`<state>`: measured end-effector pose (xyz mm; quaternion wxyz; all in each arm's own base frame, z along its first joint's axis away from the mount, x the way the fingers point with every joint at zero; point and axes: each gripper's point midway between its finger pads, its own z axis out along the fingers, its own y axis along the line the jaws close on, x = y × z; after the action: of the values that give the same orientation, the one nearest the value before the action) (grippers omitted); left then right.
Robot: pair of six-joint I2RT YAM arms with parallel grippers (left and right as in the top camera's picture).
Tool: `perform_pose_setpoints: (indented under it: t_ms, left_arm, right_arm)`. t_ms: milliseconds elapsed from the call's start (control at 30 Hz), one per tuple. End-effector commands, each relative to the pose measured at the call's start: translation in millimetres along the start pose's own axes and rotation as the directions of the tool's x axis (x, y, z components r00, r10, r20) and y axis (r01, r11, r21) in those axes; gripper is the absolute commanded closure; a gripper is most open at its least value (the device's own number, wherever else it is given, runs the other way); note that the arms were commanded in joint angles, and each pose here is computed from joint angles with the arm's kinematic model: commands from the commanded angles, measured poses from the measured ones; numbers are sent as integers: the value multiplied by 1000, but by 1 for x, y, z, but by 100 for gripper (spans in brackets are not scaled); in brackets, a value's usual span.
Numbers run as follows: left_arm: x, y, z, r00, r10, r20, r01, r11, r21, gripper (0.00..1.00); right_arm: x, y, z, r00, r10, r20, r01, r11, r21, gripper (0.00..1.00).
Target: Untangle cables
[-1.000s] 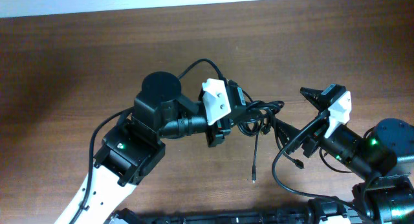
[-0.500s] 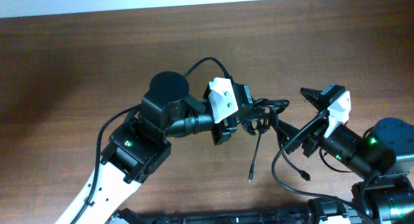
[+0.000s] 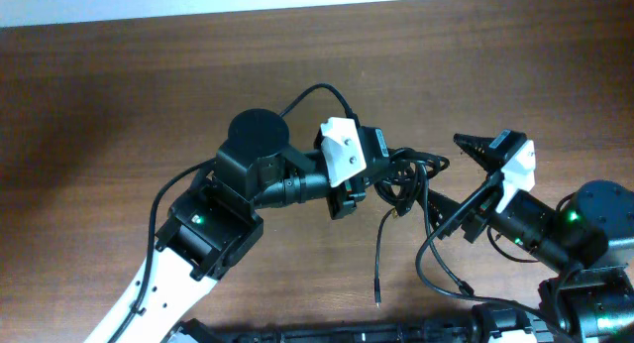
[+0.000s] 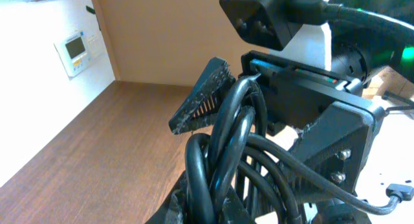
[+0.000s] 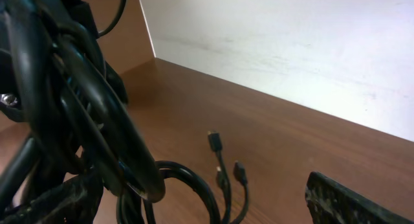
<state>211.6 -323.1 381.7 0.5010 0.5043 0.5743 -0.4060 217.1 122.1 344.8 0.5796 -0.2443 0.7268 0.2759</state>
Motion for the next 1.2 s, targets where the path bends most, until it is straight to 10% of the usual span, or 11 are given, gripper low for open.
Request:
perform_pose_setpoints:
  t_ms: [0,567,900,1167]
  left_arm:
    - [3,-1,9,1000,-9,-8,9,1000,10,100]
    - [5,34,6,1000,0,-27,-5,982,-190,100]
    - [29,-21,7,995,18,-98,-7,994,111,100]
    - [31,-24,6,994,28,-102,-15,992,128,100]
  right_arm:
    - [-9,25,-4,999,-20,32,24,992,-123,0]
    - [-9,24,-4,999,-18,29,21,992,-122,0]
    - [-4,9,-2,1000,-4,10,4,999,-34,0]
    - [-4,9,-2,1000,-3,9,3,999,-36,74]
